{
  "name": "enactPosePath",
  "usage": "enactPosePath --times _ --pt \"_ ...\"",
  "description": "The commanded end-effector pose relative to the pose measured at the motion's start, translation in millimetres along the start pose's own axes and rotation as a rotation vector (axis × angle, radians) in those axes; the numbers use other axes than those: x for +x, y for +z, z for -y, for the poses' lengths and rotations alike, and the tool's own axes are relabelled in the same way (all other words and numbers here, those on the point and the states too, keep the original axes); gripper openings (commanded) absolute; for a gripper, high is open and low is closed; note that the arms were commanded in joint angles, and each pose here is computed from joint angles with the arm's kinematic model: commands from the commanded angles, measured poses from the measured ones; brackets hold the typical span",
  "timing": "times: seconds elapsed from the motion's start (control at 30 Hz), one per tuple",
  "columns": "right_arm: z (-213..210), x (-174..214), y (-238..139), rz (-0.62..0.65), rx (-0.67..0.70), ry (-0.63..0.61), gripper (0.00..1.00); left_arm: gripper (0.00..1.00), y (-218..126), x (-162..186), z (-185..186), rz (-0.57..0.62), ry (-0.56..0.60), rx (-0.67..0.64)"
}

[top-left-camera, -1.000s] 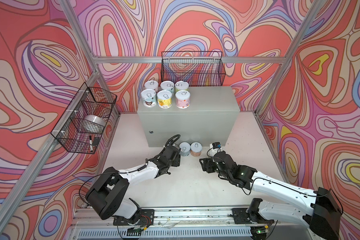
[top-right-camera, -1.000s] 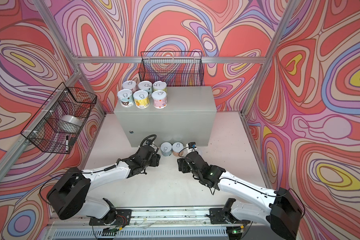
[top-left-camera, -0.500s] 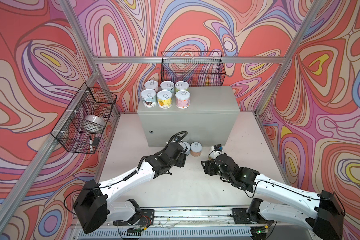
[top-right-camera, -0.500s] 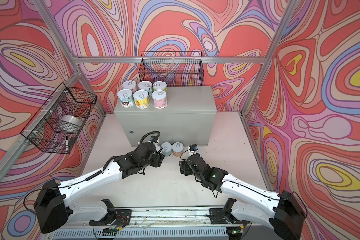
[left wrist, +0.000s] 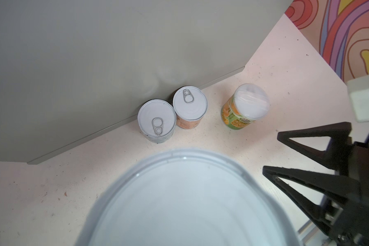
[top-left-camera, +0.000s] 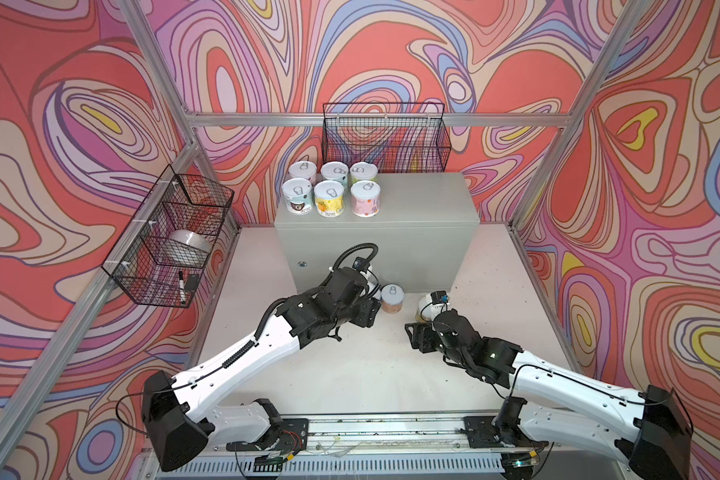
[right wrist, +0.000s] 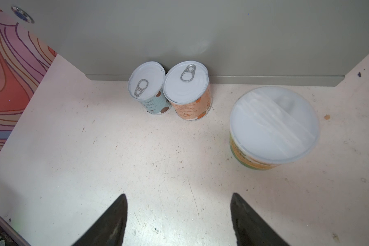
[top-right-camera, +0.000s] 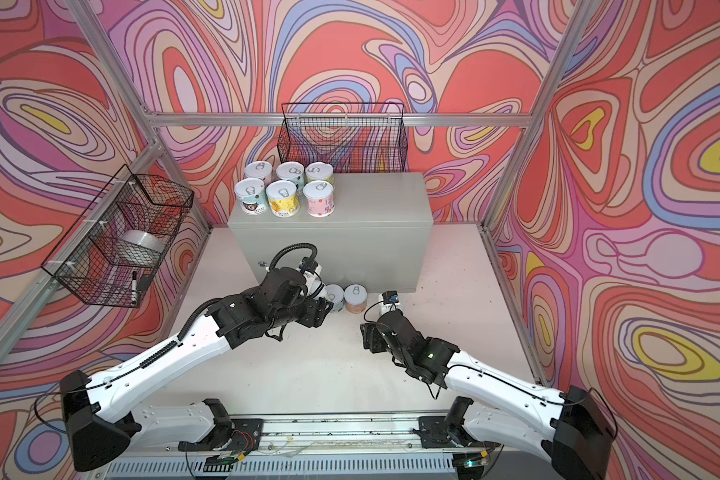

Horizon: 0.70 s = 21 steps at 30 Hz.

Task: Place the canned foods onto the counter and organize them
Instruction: 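Lift the yellow-labelled can with the left gripper up over the cabinet top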

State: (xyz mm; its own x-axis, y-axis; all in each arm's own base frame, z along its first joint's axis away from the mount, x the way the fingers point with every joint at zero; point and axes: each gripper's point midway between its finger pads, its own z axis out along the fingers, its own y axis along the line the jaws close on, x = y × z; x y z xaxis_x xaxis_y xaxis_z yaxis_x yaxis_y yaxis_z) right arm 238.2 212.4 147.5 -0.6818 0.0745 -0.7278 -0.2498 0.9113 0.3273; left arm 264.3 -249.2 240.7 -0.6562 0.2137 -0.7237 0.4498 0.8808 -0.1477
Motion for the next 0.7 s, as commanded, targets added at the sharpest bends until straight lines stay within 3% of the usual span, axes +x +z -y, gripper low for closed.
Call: enactPosePath --times 0.0,0.67 --pt "2 1 -1 0.014 0.005 0.007 0.78 0.00 -29 -25 13 0.056 0.024 0.052" --pt "-6 -4 5 0.028 -0.020 0.015 0.78 0.00 -90 -100 34 0.183 0.120 0.066"
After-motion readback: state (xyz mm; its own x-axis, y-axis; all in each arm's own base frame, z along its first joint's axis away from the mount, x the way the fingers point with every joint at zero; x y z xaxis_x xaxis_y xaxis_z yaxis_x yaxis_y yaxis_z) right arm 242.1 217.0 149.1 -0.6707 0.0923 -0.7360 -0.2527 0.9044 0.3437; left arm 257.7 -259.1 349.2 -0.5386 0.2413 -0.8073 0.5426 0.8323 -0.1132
